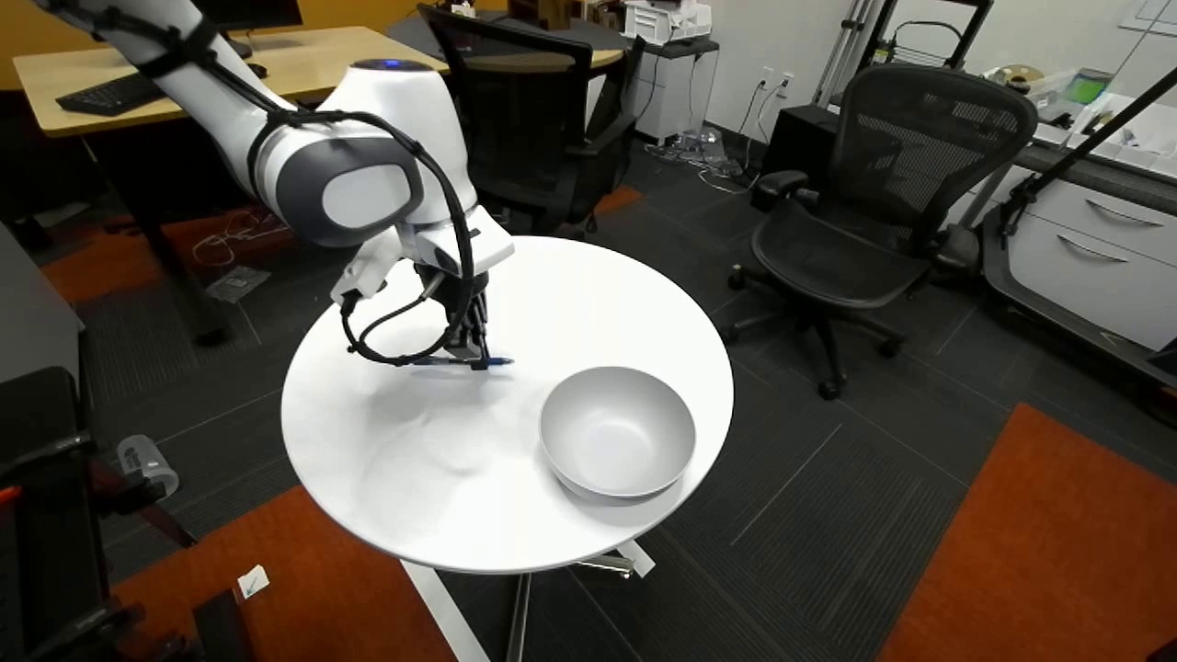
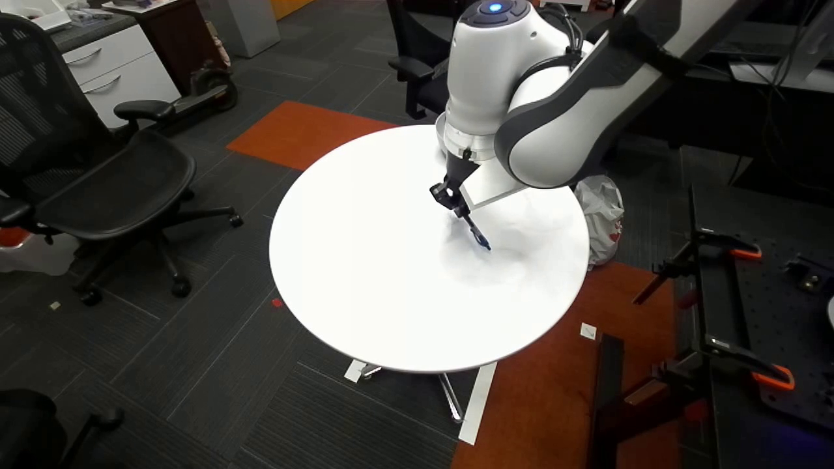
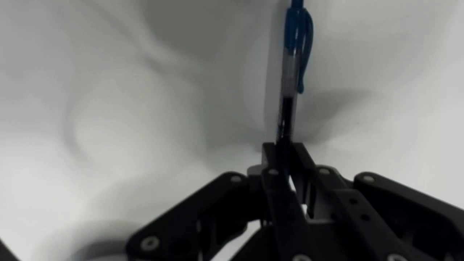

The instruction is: Get the pen from the table and put it in the white bowl

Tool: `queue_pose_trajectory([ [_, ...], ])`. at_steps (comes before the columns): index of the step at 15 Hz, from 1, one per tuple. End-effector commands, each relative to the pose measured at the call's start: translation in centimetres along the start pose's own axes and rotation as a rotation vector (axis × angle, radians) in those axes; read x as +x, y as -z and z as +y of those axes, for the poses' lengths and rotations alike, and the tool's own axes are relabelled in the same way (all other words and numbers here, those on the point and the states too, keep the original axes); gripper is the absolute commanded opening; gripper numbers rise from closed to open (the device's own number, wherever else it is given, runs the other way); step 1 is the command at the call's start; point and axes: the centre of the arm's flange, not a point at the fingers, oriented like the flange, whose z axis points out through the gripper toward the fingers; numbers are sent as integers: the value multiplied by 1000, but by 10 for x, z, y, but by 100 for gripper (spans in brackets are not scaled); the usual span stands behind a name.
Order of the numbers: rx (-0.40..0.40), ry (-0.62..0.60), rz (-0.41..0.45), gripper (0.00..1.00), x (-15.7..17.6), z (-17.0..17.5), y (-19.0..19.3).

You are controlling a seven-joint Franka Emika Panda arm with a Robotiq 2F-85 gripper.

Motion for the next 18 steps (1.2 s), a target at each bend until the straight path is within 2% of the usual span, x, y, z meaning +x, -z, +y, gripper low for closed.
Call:
queue_pose_trajectory([
  [1, -35, 6, 124, 3, 9, 23, 70],
  [4, -60, -17, 201, 3, 42, 47, 103],
  [7, -83, -28, 241, 3, 81, 72, 117],
  [13, -105, -55, 284, 3, 136, 100, 108],
  [18, -103, -61, 259, 3, 157, 109, 93],
])
